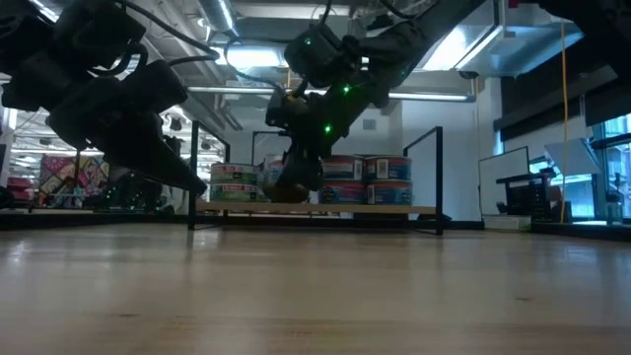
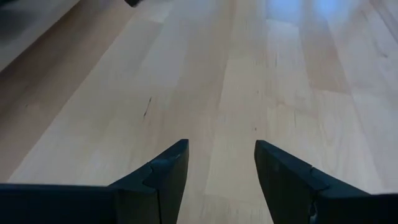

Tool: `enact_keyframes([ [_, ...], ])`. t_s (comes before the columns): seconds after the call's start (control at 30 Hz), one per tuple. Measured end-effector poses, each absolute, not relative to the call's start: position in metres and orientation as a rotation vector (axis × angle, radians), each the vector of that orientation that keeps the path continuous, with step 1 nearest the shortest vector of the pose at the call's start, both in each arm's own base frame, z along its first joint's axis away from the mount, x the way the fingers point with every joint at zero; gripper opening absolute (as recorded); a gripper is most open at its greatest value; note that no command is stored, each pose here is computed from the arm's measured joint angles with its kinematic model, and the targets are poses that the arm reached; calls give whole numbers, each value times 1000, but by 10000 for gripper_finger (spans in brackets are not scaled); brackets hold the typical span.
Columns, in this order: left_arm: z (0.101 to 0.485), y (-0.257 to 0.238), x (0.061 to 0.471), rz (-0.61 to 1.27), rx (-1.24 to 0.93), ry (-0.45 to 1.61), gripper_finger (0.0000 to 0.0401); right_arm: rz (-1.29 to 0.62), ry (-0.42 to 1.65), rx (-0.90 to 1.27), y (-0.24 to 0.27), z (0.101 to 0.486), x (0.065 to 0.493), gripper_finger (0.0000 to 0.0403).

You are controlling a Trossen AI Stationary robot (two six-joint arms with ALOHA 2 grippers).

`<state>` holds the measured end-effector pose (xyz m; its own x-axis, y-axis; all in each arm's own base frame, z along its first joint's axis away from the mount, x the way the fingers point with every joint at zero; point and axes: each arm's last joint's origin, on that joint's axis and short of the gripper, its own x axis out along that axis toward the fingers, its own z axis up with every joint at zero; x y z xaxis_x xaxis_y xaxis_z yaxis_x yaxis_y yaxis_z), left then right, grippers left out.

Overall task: Stack canned seafood by type on shelf
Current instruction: Put the blue and pink tuna can on the shelf

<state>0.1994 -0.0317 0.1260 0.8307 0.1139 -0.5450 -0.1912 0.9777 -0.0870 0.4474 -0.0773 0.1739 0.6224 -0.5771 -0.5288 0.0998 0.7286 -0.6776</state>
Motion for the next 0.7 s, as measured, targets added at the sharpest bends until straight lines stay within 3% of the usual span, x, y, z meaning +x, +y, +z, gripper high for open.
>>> enact_keyframes([
  [0.37, 126, -32, 200, 170, -171, 562, 182, -406, 819, -600, -63, 176, 446, 303],
  [0.57, 140, -34, 210, 137, -134, 451, 182, -228, 840, -569, 14, 221, 420, 300],
  [0.7, 151, -33, 227, 132, -48, 435, 182, -95, 902, -509, 60, 228, 384, 281],
])
